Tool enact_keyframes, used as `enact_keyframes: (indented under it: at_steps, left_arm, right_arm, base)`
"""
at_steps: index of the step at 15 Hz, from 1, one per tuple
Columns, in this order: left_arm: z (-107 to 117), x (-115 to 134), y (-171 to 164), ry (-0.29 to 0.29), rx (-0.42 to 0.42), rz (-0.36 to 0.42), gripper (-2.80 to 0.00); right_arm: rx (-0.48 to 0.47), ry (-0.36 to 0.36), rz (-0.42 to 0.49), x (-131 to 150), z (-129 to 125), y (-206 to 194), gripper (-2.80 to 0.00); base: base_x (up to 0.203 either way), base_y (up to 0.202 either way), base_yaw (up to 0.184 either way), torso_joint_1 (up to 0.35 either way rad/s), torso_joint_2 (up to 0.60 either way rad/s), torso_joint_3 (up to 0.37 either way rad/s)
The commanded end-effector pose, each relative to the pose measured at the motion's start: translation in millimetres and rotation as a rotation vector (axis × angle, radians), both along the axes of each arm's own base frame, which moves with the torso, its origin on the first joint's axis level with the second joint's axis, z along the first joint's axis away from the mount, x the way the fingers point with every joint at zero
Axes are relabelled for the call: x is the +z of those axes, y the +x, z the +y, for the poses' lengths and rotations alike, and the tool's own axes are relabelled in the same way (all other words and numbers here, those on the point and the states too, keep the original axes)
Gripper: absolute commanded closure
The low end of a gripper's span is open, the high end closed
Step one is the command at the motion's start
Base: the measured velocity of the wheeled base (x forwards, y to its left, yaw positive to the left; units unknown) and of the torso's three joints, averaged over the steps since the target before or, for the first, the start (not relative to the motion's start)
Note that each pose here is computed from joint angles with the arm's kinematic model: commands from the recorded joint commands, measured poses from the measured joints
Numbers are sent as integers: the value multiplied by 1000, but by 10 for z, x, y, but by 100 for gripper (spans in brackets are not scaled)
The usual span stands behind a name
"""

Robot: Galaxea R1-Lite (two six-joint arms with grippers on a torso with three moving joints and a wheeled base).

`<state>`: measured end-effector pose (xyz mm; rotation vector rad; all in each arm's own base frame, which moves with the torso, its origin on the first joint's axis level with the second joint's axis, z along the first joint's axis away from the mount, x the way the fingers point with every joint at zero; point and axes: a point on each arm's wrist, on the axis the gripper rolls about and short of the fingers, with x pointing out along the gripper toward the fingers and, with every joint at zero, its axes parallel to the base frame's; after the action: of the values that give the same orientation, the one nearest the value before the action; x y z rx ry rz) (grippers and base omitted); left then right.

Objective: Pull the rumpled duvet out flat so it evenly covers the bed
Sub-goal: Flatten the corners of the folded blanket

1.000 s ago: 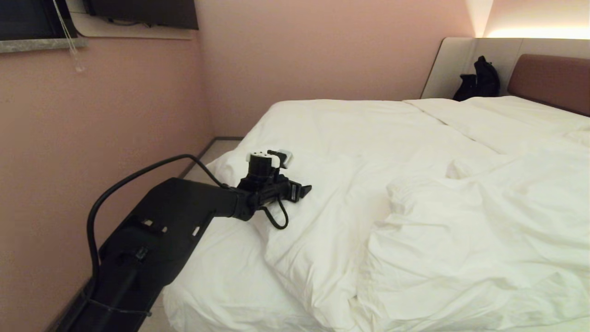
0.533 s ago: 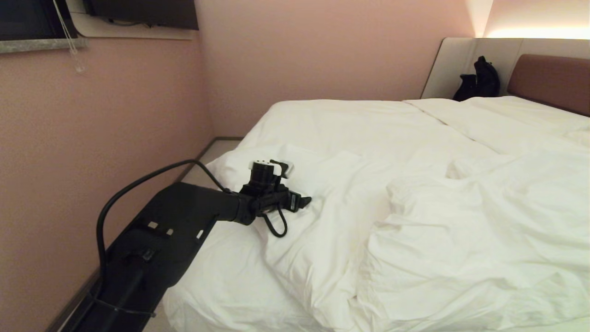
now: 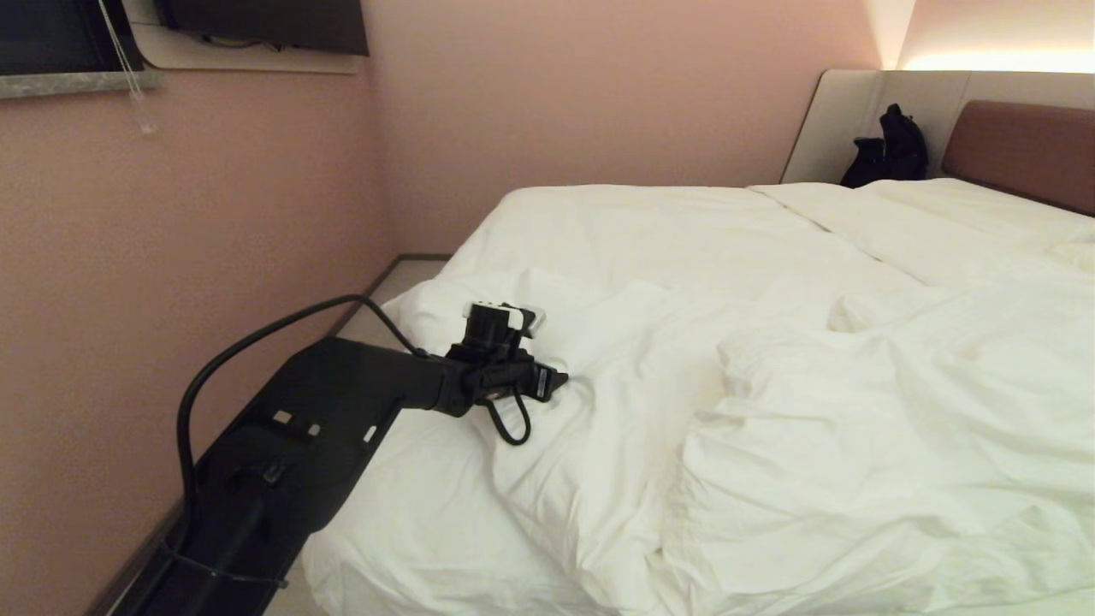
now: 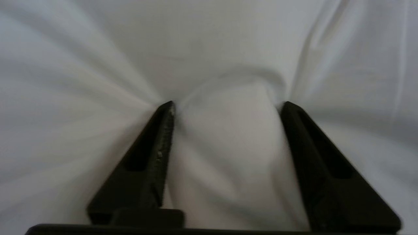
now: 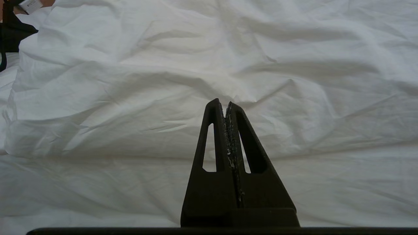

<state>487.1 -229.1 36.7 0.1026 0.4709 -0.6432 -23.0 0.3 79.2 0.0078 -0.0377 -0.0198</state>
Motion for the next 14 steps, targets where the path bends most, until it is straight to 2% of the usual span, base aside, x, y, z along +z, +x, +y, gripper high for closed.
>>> enact_keyframes:
  at_steps: [1, 11, 14]
  left_arm:
    - [-2, 18, 1, -4, -1, -7, 0]
    - [-7, 103, -6, -13, -1, -25, 0]
    - [14, 437, -54, -47, 10, -60, 0]
  right_arm:
    - [0, 0, 1, 1, 0, 1, 0]
    - [0, 0, 1, 1, 0, 1, 0]
    - [0, 1, 1, 1, 0, 1, 0]
  base:
    - [0, 0, 0, 0, 0, 0]
    - [0, 0, 0, 0, 0, 0]
    - [0, 0, 0, 0, 0, 0]
